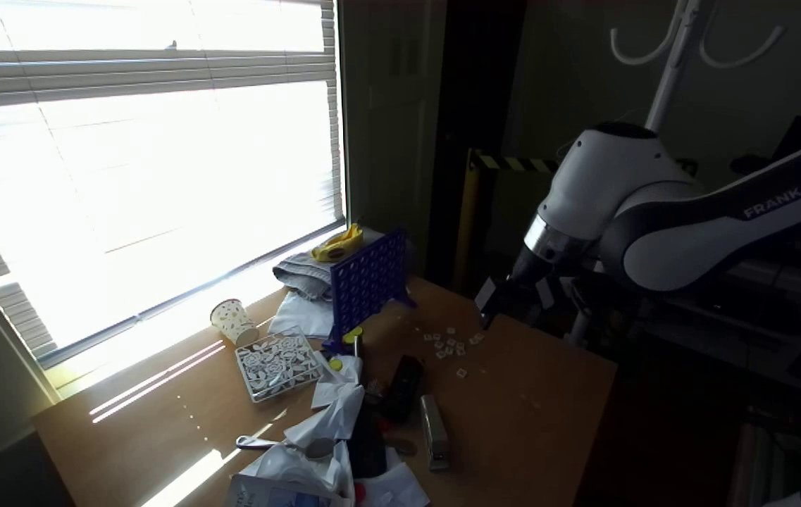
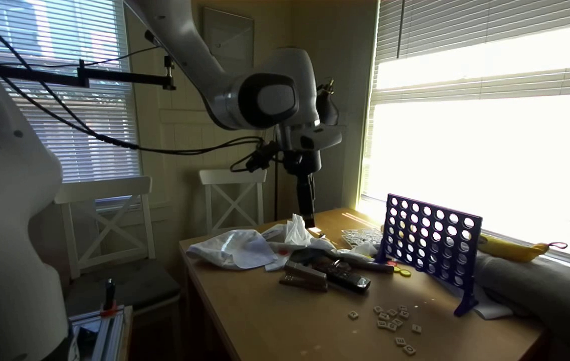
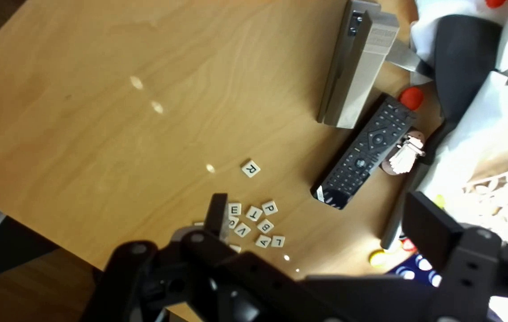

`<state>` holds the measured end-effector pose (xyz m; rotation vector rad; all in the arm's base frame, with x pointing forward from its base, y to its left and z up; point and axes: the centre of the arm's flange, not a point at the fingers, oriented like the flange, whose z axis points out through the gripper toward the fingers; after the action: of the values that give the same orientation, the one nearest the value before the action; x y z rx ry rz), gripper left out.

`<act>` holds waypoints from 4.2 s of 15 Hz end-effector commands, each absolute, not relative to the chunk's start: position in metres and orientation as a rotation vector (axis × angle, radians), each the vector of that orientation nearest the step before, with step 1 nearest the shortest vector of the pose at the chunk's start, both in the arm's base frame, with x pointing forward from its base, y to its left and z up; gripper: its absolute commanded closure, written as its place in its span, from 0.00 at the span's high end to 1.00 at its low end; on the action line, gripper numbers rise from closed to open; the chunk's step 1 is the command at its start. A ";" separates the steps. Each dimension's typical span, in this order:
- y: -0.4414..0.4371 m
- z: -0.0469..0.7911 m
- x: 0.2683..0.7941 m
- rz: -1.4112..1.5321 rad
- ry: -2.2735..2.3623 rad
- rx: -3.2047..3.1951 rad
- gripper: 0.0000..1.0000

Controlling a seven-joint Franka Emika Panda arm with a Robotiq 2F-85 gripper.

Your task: Move the stapler to the right edge of the table and move the spatula to the open space

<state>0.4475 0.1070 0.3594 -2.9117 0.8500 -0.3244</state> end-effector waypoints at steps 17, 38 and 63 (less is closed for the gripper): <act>0.160 0.216 0.526 0.001 1.102 -2.820 1.00; 0.208 0.160 0.563 0.091 1.035 -2.863 0.11; -0.104 0.318 0.548 0.382 0.535 -3.048 0.11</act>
<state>0.5316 -0.0605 0.3102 -3.0366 0.6811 0.4091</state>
